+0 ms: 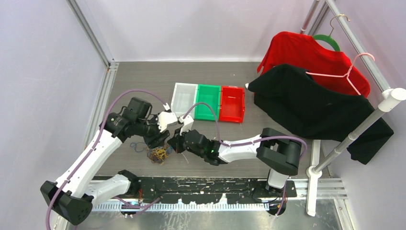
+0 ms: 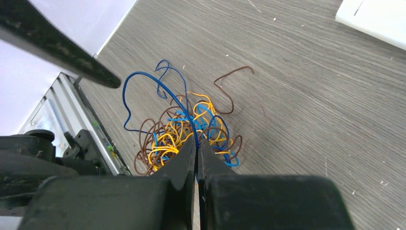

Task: Untangle the cables
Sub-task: Untie the cable.

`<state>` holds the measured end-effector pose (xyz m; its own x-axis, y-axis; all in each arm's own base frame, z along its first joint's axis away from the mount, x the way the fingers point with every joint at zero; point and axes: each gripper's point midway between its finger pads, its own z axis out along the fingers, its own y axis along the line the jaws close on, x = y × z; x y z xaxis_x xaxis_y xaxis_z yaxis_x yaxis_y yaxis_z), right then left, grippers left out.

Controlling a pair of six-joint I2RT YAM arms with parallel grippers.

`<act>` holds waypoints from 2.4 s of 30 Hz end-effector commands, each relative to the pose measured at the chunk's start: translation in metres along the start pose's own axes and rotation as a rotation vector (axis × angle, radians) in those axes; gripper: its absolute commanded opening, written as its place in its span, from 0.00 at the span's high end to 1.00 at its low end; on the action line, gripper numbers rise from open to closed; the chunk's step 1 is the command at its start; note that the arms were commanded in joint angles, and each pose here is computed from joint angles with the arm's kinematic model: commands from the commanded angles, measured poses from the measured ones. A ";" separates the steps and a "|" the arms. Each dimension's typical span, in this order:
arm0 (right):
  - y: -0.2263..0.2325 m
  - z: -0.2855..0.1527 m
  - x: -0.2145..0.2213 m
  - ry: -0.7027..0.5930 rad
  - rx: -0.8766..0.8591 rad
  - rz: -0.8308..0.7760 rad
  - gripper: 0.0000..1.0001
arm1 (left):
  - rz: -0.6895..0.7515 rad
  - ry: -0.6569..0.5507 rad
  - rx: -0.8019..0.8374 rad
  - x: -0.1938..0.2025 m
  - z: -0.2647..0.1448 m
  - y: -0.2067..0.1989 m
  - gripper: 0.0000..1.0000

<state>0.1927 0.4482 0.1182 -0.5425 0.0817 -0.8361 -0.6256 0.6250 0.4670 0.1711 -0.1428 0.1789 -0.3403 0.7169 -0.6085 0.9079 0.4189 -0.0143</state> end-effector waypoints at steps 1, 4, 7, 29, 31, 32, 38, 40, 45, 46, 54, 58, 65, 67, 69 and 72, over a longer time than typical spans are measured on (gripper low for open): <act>0.032 -0.007 -0.033 -0.075 -0.123 0.029 0.99 | 0.233 -0.066 0.033 -0.019 -0.001 0.007 0.47; 0.036 -0.008 -0.033 -0.072 -0.152 0.022 0.99 | 0.307 -0.077 0.087 -0.021 -0.003 0.004 0.45; 0.040 -0.010 -0.035 -0.076 -0.170 0.022 0.99 | 0.377 -0.064 0.096 -0.018 -0.001 0.011 0.44; 0.032 -0.020 -0.060 -0.195 -0.129 0.079 0.76 | 0.233 -0.124 0.089 -0.040 -0.016 0.018 1.00; 0.022 -0.017 -0.068 -0.236 -0.070 0.085 0.66 | 0.168 -0.185 0.089 -0.057 -0.030 0.009 1.00; 0.017 -0.016 -0.073 -0.265 -0.037 0.083 0.66 | 0.144 -0.207 0.101 -0.064 -0.037 0.003 1.00; 0.001 -0.017 -0.101 -0.380 0.077 0.073 0.66 | 0.026 -0.270 0.219 -0.085 -0.068 -0.033 1.00; 0.004 -0.017 -0.106 -0.397 0.067 0.069 0.64 | 0.002 -0.277 0.242 -0.088 -0.073 -0.039 1.00; 0.015 -0.017 -0.106 -0.382 0.015 0.076 0.59 | -0.016 -0.308 0.232 -0.098 -0.080 -0.040 1.00; 0.015 -0.017 -0.104 -0.377 0.012 0.082 0.58 | -0.012 -0.312 0.226 -0.100 -0.081 -0.039 1.00; -0.002 -0.042 -0.087 -0.344 0.027 0.105 0.53 | 0.020 -0.316 0.155 -0.099 -0.082 -0.031 1.00; 0.001 -0.061 -0.072 -0.295 -0.046 0.101 0.50 | 0.016 -0.300 0.130 -0.092 -0.079 -0.028 1.00; 0.027 -0.074 -0.058 -0.253 -0.178 0.038 0.44 | -0.024 -0.304 0.115 -0.089 -0.074 -0.028 1.00; 0.028 -0.070 -0.063 -0.264 -0.167 0.031 0.44 | -0.036 -0.298 0.123 -0.089 -0.073 -0.029 1.00; 0.031 -0.066 -0.069 -0.281 -0.161 0.017 0.44 | -0.040 -0.296 0.130 -0.089 -0.072 -0.030 1.00; 0.030 -0.056 -0.086 -0.332 -0.106 0.013 0.45 | -0.048 -0.287 0.139 -0.088 -0.071 -0.031 1.00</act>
<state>0.1717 0.4016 0.1735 -0.4400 0.2436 -0.8643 -0.6766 0.5429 0.4975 0.1528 -0.1740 0.2816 -0.3325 0.5279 -0.7815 0.9217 0.3574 -0.1507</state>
